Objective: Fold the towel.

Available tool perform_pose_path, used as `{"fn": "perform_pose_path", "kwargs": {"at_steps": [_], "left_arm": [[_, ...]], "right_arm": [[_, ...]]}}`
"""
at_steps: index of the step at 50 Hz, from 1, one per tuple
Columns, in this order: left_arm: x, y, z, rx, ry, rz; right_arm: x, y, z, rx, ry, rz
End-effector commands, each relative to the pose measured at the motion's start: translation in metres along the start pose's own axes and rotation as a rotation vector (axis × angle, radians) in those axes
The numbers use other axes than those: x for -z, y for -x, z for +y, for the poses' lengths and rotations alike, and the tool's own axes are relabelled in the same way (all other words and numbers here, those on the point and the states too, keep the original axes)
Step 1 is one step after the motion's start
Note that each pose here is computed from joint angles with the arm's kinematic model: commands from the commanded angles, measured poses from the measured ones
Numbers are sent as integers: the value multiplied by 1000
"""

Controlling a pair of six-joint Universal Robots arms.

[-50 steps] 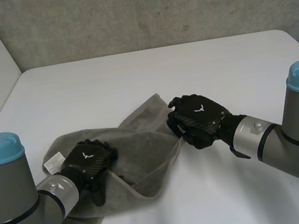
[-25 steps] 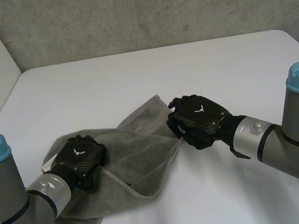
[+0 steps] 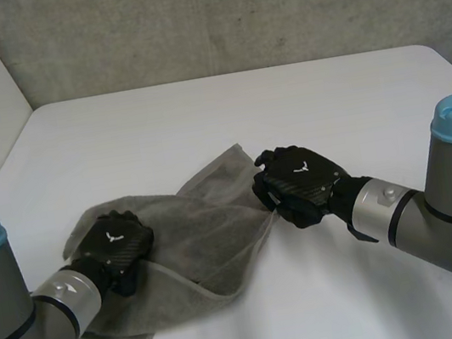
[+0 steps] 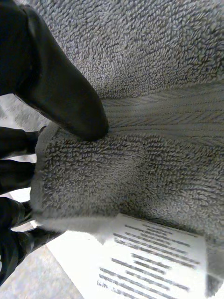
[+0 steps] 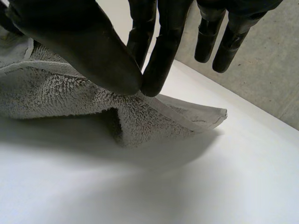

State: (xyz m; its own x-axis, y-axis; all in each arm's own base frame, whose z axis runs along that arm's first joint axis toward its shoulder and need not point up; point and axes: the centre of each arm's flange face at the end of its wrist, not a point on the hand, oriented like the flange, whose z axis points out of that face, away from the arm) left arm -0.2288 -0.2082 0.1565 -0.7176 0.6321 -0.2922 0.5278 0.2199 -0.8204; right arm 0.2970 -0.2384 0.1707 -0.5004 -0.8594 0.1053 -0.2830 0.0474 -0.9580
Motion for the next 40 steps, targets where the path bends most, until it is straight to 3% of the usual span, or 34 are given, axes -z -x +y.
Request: {"fn": "perform_pose_path", "kwargs": {"at_steps": [1, 9, 15, 17, 18, 19, 20, 21, 22, 23, 24, 25, 26, 27, 28, 32, 40], "left_arm": [[9, 5, -14, -20, -62, 12], [8, 18, -27, -21, -136, 25], [-11, 41, -54, -45, -227, -33], [-26, 62, -90, -67, -331, -94], [-26, 63, -90, -67, -332, -94], [-26, 74, -117, -75, -412, -134], [-21, 86, -144, -68, -494, -183], [-20, 86, -145, -68, -494, -183], [-9, 97, -176, -45, -594, -237], [14, 110, -211, -13, -731, -291], [14, 110, -211, -13, -732, -291], [42, 121, -238, 13, -860, -337], [42, 121, -238, 13, -862, -337], [74, 129, -260, 42, -1000, -365], [105, 130, -276, 64, -1124, -370], [134, 128, -281, 103, -1234, -347], [98, 111, -204, 125, -999, -219]], "right_arm": [[-1, 1, 1, 0, 0, -9], [0, 3, -2, -13, 23, -42], [-17, -20, -42, 77, -106, -18], [-23, -32, -61, 114, -161, 14], [-26, -44, -85, 149, -224, 62], [-26, -56, -115, 176, -299, 123], [-26, -56, -115, 176, -300, 123], [-22, -69, -147, 188, -388, 194], [-11, -79, -185, 188, -501, 261], [-11, -79, -185, 188, -502, 262], [6, -84, -222, 179, -630, 307], [25, -87, -250, 160, -739, 331], [25, -87, -250, 160, -741, 331], [40, -87, -268, 138, -823, 326], [40, -87, -268, 138, -824, 326], [48, -82, -257, 53, -817, 246], [34, -53, -179, -7, -585, 139]]}}
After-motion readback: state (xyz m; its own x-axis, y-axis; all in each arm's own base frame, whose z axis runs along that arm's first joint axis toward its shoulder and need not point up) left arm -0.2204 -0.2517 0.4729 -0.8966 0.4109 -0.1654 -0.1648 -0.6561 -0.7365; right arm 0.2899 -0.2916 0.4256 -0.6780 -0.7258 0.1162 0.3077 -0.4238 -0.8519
